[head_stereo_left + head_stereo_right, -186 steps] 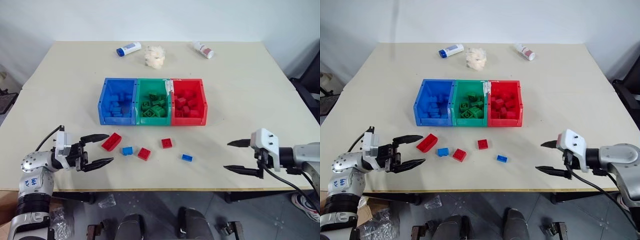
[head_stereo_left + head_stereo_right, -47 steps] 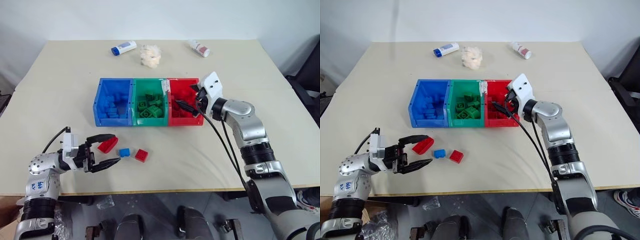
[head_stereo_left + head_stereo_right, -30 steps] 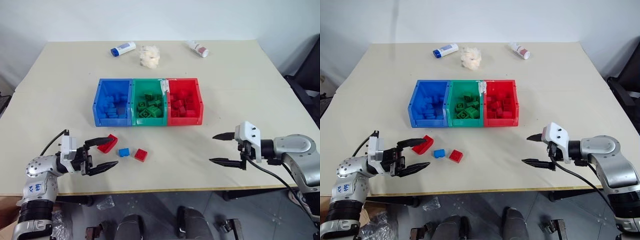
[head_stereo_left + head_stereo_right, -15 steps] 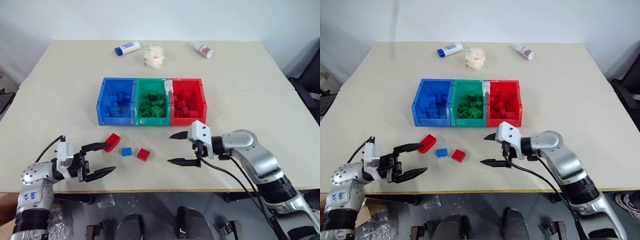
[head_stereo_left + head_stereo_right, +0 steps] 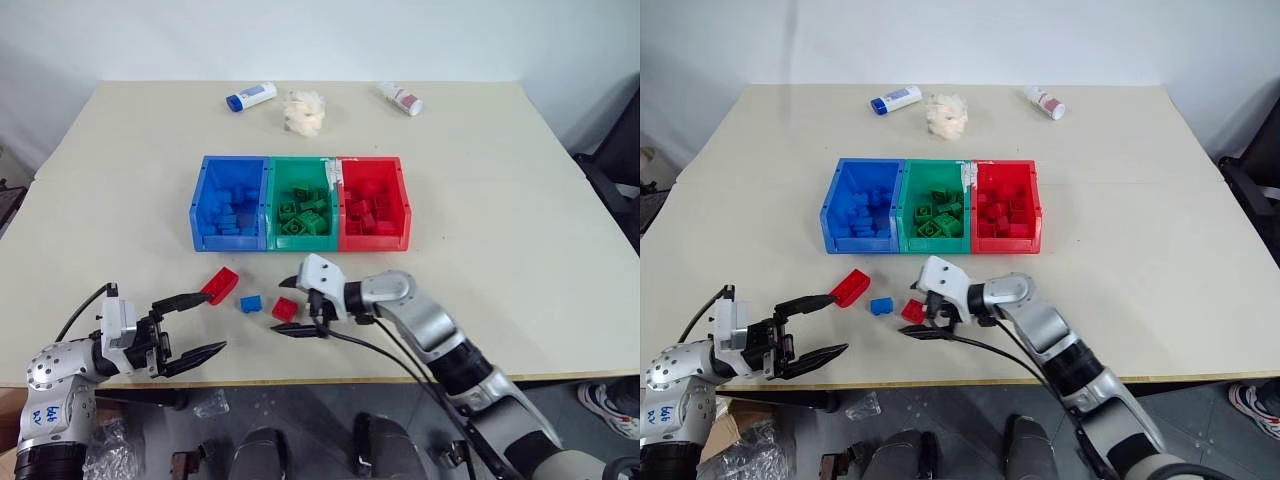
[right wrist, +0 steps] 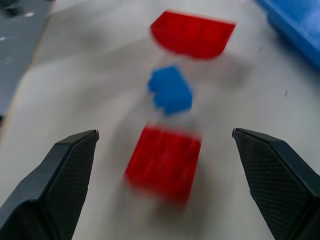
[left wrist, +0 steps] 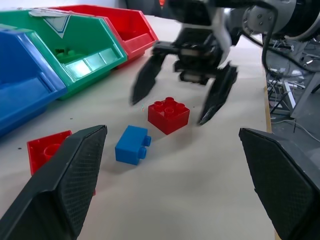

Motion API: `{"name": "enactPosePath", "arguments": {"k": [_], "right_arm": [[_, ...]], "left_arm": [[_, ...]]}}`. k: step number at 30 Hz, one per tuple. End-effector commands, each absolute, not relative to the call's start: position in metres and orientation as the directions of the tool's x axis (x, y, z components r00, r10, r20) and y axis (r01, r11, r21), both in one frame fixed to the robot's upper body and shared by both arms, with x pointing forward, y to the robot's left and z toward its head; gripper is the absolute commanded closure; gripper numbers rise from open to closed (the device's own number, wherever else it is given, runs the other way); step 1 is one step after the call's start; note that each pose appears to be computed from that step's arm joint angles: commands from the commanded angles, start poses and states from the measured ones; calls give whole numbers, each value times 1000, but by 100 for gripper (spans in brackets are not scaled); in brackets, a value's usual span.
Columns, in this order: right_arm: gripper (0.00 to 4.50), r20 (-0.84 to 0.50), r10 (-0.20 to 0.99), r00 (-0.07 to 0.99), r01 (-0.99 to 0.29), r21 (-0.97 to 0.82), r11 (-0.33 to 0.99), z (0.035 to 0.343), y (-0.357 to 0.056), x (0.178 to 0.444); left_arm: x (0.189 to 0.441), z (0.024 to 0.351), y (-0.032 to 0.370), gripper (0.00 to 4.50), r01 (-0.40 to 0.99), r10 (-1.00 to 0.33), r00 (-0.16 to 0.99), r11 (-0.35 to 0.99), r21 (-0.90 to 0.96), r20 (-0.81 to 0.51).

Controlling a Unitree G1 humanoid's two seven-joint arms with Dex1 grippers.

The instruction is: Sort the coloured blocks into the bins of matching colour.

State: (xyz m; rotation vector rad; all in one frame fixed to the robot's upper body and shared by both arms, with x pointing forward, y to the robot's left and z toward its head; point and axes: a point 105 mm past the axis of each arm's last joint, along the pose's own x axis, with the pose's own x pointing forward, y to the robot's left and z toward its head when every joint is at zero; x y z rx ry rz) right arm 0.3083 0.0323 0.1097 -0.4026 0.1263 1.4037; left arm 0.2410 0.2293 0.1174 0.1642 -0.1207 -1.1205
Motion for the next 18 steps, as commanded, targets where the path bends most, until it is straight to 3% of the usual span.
{"name": "enactPosePath", "arguments": {"k": [1,8,15,18], "right_arm": [[53,-302,937,174,-967,-234,103,116,33,309],[302,-263,953,152,-968,-235,89,128,19,301],[304,-149,972,180,-967,-210,146,163,-2,295],[304,-77,958,275,-944,-208,254,186,-22,306]], "left_arm": [[240,127,232,0,874,-900,436,431,224,30],[246,126,229,0,877,-902,429,426,223,35],[255,127,224,0,890,-916,399,398,223,43],[259,128,221,0,896,-922,385,385,223,45]]}}
